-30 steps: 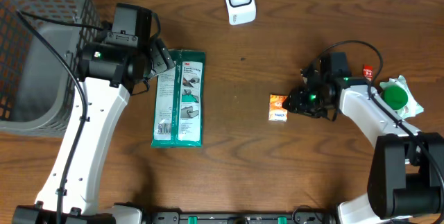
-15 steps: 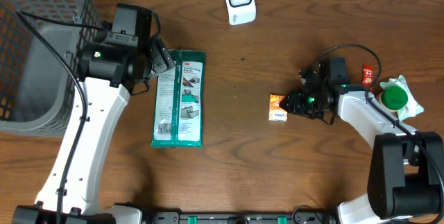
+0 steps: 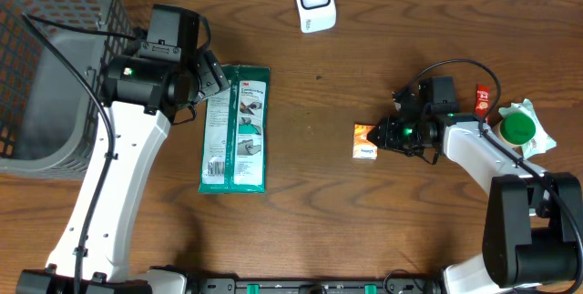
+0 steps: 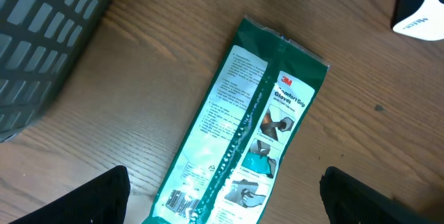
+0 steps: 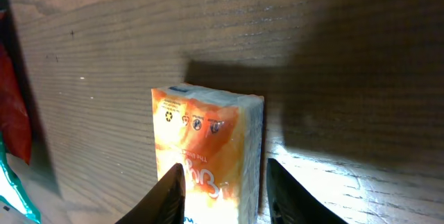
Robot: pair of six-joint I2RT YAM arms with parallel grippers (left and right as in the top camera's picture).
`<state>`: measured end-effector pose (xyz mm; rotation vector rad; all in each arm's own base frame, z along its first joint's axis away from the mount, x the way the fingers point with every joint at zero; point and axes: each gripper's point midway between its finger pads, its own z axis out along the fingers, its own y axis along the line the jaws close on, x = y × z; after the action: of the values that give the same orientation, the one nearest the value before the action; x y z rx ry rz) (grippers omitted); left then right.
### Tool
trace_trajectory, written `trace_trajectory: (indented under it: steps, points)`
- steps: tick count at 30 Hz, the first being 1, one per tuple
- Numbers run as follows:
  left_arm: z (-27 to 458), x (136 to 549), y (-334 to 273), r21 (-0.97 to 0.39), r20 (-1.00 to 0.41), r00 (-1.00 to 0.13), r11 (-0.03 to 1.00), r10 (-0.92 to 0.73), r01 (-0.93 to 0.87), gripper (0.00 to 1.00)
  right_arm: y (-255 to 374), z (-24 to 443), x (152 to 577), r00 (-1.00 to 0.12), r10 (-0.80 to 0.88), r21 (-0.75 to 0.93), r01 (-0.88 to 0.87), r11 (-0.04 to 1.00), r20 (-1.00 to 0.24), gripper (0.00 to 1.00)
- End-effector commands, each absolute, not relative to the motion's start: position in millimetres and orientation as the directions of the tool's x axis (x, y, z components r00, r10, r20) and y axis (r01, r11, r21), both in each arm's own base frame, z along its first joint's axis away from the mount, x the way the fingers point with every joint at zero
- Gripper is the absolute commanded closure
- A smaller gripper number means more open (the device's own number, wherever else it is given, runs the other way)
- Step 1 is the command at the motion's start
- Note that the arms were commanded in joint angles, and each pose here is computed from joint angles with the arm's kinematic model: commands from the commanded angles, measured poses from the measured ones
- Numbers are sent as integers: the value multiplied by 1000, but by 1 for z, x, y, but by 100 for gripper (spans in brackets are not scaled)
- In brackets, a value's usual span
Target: Scan the item barcode
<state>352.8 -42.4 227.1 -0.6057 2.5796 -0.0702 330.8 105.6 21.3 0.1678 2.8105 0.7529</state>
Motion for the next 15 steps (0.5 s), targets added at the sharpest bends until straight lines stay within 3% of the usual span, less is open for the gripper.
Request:
trace_trajectory:
  steps: [1, 15]
  points:
    - [231, 353, -39, -149, -461, -778, 901, -428, -407, 12, 107, 18, 327, -969, 171, 515, 55, 855, -180, 67]
    - [231, 353, -39, -149, -460, -778, 901, -428, -407, 12, 105, -5, 311, -962, 217, 524, 99, 846, -168, 78]
